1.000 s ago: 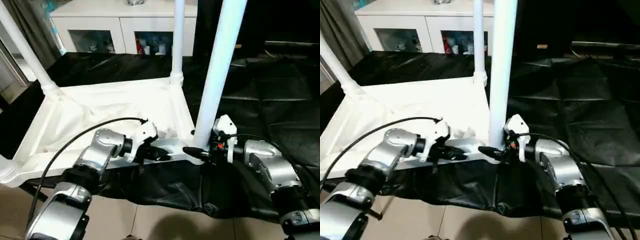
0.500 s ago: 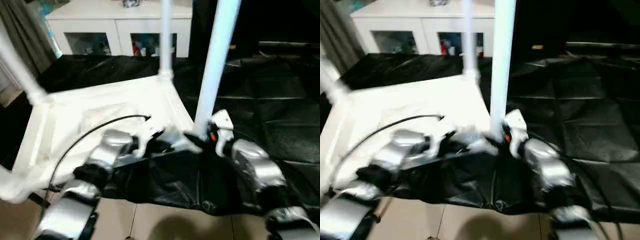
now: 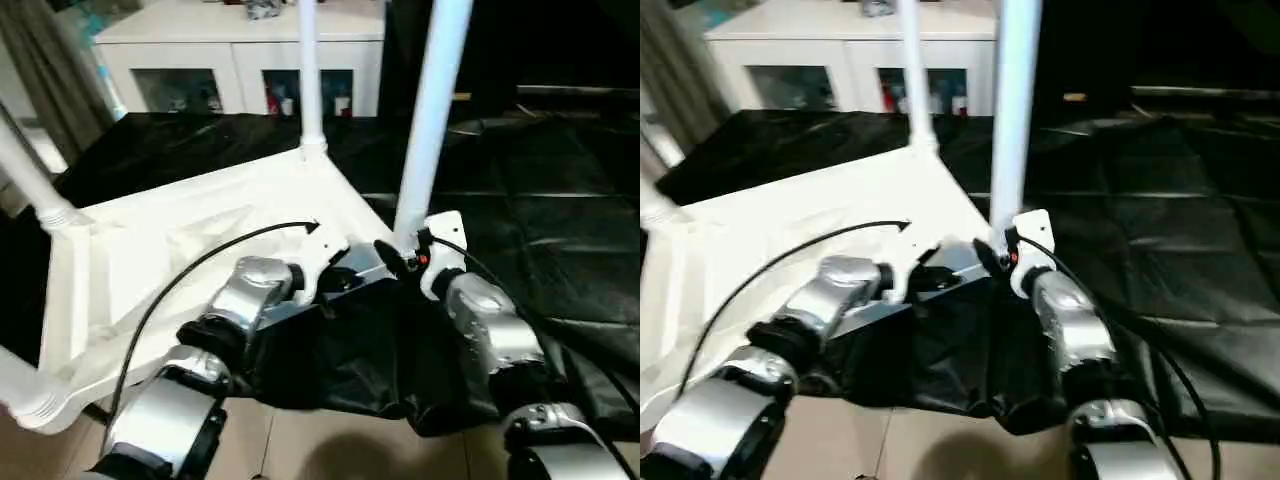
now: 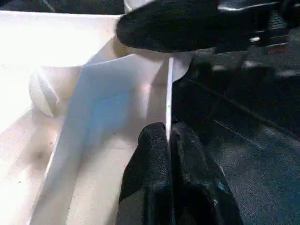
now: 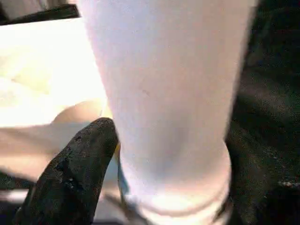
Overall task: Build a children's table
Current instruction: Rotate leg to tighten
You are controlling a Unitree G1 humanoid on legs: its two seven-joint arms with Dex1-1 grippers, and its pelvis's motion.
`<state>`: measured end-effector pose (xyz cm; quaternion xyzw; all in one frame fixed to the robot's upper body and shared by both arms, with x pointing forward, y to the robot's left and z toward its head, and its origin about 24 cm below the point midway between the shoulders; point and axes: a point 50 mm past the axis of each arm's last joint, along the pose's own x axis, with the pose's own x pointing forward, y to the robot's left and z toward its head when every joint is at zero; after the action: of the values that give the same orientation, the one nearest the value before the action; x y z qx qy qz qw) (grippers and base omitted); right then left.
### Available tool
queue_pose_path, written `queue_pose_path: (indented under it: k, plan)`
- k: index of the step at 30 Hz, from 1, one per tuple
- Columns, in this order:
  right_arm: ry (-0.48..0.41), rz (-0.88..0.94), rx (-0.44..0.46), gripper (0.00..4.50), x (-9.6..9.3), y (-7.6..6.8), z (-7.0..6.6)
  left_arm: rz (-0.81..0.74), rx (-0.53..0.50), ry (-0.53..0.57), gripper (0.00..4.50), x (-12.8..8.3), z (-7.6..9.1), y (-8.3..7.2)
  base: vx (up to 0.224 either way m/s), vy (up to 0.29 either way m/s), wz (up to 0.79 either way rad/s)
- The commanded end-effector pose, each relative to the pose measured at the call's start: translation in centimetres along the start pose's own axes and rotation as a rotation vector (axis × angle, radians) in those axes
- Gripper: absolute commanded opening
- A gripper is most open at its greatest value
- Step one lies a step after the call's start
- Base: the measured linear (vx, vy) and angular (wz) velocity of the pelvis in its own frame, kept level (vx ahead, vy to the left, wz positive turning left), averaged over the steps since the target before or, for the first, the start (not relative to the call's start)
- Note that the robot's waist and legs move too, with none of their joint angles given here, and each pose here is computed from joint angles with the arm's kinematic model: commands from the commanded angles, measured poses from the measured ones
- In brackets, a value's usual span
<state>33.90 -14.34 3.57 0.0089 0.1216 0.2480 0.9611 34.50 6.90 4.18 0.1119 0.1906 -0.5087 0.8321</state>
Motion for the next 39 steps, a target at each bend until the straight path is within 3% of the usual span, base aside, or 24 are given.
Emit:
queue_pose_path:
  k: [1,7,11,16,17,22,27,31,33,39]
  plan:
    - [0.04,0.219,-0.011,3.64,0.3,2.6,-0.9,-0.056,0.002,-0.103,0.0,-0.2,0.9,-0.4,0.0,0.0,0.0]
    - [0.042,0.365,-0.089,3.64,-1.1,1.8,-0.3,-0.169,0.043,-0.083,0.0,-1.6,-0.1,-0.5,0.0,0.0,0.0]
    - [0.047,0.513,-0.154,3.64,-2.9,0.7,0.7,-0.303,0.05,-0.061,0.0,-3.7,-0.9,-0.5,0.0,0.0,0.0]
    - [0.074,0.599,-0.192,3.64,-3.8,0.3,0.9,-0.391,0.045,-0.025,0.0,-5.3,-1.4,-0.5,0.0,0.0,0.0]
    - [0.078,0.605,-0.199,3.39,-3.8,0.3,0.9,-0.4,0.042,-0.02,0.0,-5.5,-1.4,-0.5,0.0,0.0,0.0]
    - [0.085,0.628,-0.205,2.95,-3.9,0.2,1.0,-0.408,0.044,-0.009,0.0,-5.9,-1.5,-0.3,0.0,0.0,0.0]
    - [0.098,0.658,-0.175,2.78,-4.0,0.8,0.5,-0.372,0.043,-0.019,0.0,-5.8,-1.5,-0.3,0.0,0.0,0.0]
    - [0.11,0.559,-0.128,2.76,-3.5,0.9,-0.4,-0.273,0.045,-0.025,0.0,-5.0,-1.4,0.0,0.0,0.0,0.0]
    - [0.125,0.342,-0.116,2.76,-2.4,0.4,-1.5,-0.131,0.033,-0.025,0.0,-3.9,-1.1,0.7,0.0,0.0,0.0]
    - [0.156,-0.011,0.0,2.75,-0.7,0.4,-3.5,0.068,-0.007,-0.073,0.0,-1.5,0.6,1.1,0.0,0.0,0.0]
